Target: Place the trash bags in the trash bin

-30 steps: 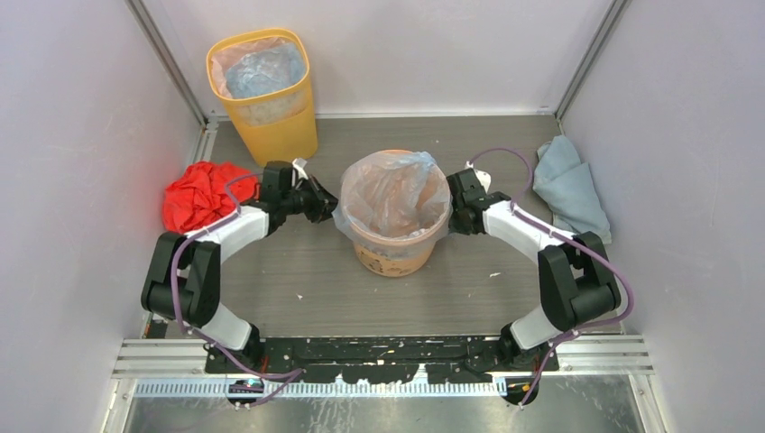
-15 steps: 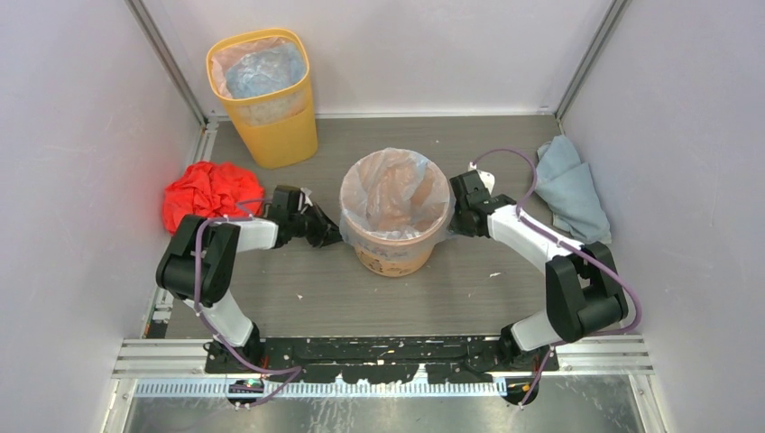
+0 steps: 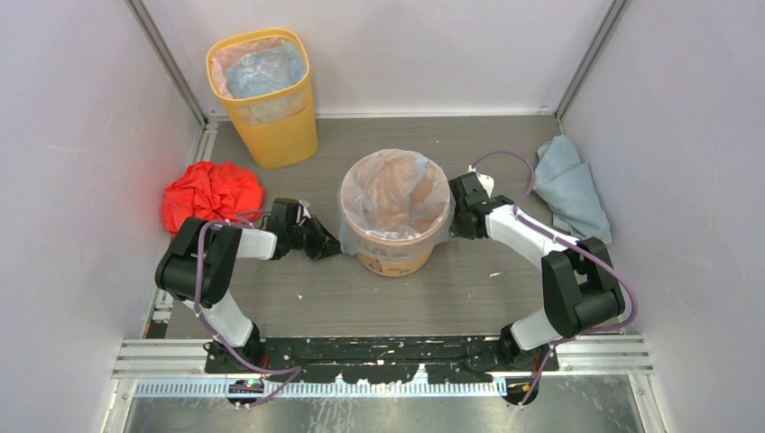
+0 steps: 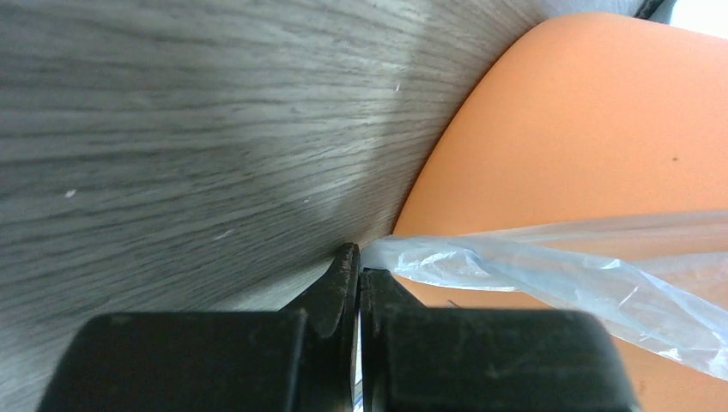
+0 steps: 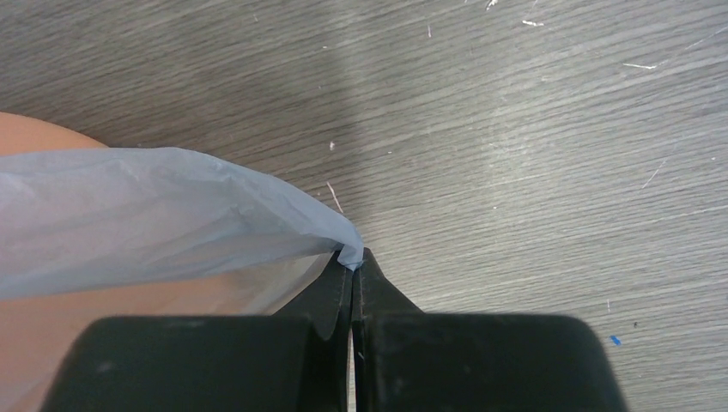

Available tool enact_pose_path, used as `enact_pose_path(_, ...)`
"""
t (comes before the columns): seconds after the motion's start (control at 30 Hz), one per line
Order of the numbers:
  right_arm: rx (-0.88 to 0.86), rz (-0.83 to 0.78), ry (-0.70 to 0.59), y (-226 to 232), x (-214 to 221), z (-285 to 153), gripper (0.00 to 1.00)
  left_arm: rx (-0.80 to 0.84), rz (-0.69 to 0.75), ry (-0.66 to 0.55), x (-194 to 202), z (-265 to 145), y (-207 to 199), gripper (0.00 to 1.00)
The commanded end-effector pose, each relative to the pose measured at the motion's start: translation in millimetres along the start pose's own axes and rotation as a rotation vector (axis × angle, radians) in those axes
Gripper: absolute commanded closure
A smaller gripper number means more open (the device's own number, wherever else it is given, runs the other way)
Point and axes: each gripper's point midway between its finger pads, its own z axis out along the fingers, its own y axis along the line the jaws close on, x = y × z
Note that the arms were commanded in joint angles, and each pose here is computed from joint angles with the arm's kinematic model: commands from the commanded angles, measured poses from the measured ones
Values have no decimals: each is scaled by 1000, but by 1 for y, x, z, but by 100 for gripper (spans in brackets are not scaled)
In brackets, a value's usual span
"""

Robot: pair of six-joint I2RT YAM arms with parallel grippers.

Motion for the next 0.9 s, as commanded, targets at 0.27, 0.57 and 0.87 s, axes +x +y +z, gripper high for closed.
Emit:
enact_pose_path(0.27, 52, 30, -11, -17, 13, 6, 99, 30, 47, -27, 4, -11, -8, 100)
enact_pose_path(0.57, 70, 47, -32, -28, 17, -4, 99, 45, 62, -37, -3, -15, -22, 100)
enact_pose_path(0.87, 33, 65, 22, -20, 27, -3, 99, 65, 70, -42, -5, -19, -34, 100)
